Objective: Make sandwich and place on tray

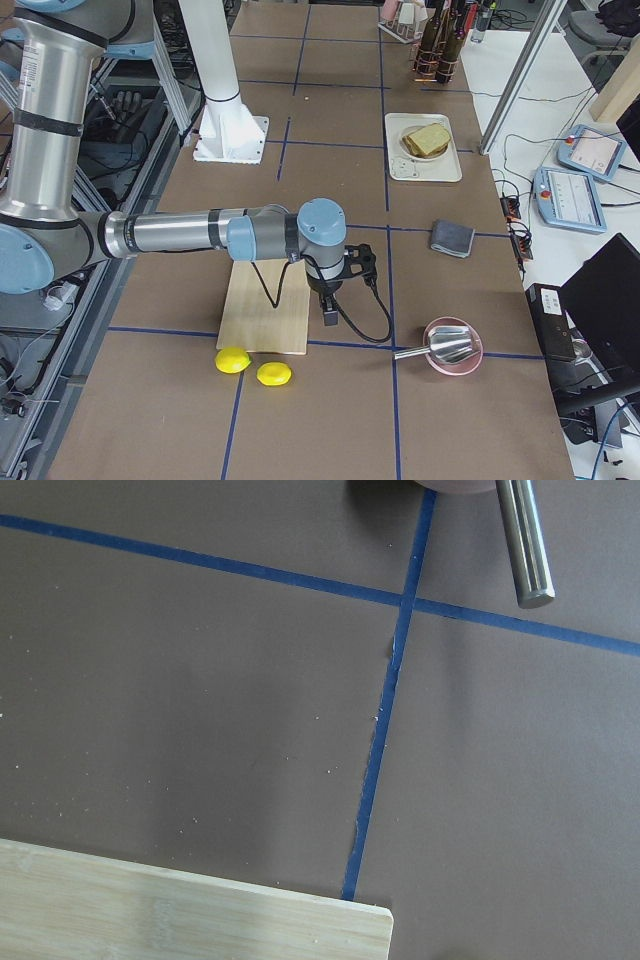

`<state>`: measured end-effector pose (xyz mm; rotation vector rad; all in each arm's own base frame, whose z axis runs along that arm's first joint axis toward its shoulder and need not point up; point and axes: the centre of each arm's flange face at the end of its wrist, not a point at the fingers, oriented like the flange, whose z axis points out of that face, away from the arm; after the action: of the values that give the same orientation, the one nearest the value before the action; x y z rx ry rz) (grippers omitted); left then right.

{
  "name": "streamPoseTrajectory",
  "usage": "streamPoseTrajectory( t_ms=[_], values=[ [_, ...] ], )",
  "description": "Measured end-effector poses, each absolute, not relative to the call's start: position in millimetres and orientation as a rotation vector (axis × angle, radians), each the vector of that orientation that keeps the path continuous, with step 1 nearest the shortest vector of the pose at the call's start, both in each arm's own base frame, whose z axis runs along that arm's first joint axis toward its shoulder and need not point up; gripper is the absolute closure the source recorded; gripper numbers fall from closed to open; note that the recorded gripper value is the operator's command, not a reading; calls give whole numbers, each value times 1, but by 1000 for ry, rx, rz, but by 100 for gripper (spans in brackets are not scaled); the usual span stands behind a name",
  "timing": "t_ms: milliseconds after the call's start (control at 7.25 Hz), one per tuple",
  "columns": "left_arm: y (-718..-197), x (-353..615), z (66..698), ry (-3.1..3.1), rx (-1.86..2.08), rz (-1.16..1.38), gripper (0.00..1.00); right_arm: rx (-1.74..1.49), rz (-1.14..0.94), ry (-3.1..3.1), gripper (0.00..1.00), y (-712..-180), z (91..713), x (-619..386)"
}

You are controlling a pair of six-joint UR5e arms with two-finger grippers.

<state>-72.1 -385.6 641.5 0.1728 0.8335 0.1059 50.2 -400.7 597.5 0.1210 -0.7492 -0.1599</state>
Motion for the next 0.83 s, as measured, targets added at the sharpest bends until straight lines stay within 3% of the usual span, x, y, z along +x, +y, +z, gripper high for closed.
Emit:
streamPoseTrajectory(
  t_ms=[828],
  values=[
    [-386, -74, 639, 830, 181, 106, 0, 121, -160, -755, 0, -400, 597, 50]
  ],
)
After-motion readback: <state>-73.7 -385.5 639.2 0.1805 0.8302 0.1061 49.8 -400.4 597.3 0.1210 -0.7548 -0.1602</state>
